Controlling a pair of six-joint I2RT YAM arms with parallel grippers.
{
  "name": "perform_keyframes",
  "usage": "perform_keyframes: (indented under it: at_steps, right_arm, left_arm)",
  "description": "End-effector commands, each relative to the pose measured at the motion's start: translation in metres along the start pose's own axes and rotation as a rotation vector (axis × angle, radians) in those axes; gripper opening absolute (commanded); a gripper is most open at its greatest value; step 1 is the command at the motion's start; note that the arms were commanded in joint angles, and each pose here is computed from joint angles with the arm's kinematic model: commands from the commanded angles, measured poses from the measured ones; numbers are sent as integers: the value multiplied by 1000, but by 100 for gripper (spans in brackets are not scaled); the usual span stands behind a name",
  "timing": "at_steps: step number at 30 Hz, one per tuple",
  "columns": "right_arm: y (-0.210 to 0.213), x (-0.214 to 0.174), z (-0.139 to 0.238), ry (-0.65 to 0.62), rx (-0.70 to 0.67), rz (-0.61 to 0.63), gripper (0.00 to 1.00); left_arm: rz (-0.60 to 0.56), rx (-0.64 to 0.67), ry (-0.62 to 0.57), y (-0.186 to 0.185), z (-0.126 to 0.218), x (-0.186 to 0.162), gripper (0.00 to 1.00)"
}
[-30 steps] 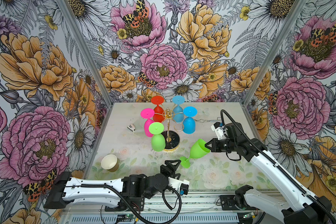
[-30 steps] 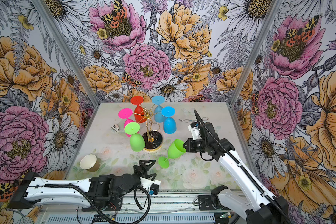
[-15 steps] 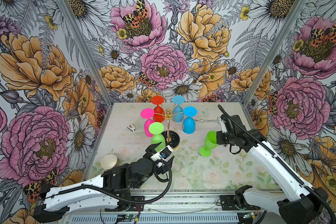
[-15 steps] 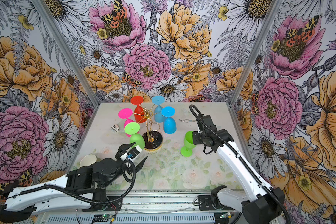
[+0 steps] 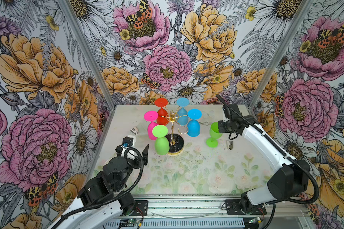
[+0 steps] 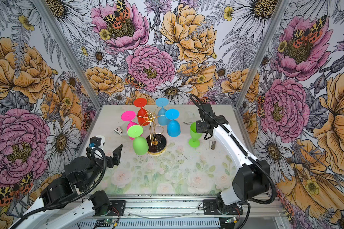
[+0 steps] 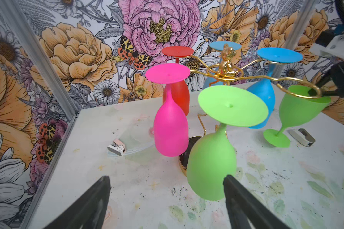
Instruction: Take the wine glass off the wine glass rack
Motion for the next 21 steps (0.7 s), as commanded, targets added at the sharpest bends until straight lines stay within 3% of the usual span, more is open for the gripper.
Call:
perform_keyframes:
  at_steps: [1,6,13,21]
  right_arm:
    - [10,27,-8,-61,28,5,0]
    - [24,45,-33,-45,59,10,0]
    - [38,58,-53,-29,106,3,0]
    - [53,62,-66,-14,143,9,0]
  left_arm:
    - [41,-4,65,0,-10,-6,91]
    - [119,52,139,13,-29,-15,91]
    - [238,123,91,38,-34,-22,91]
    - [272,139,141,48,-47,-29,92]
Point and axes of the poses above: each gripper's point midway between its finger pads, its own z axis back along the fingers, its own y axis along the line the jaws close on, x = y × z, the point moved 5 cm from there along z, back along the fingers, and after that the axes turned 12 degrees about -z, right-handed, at the moved point
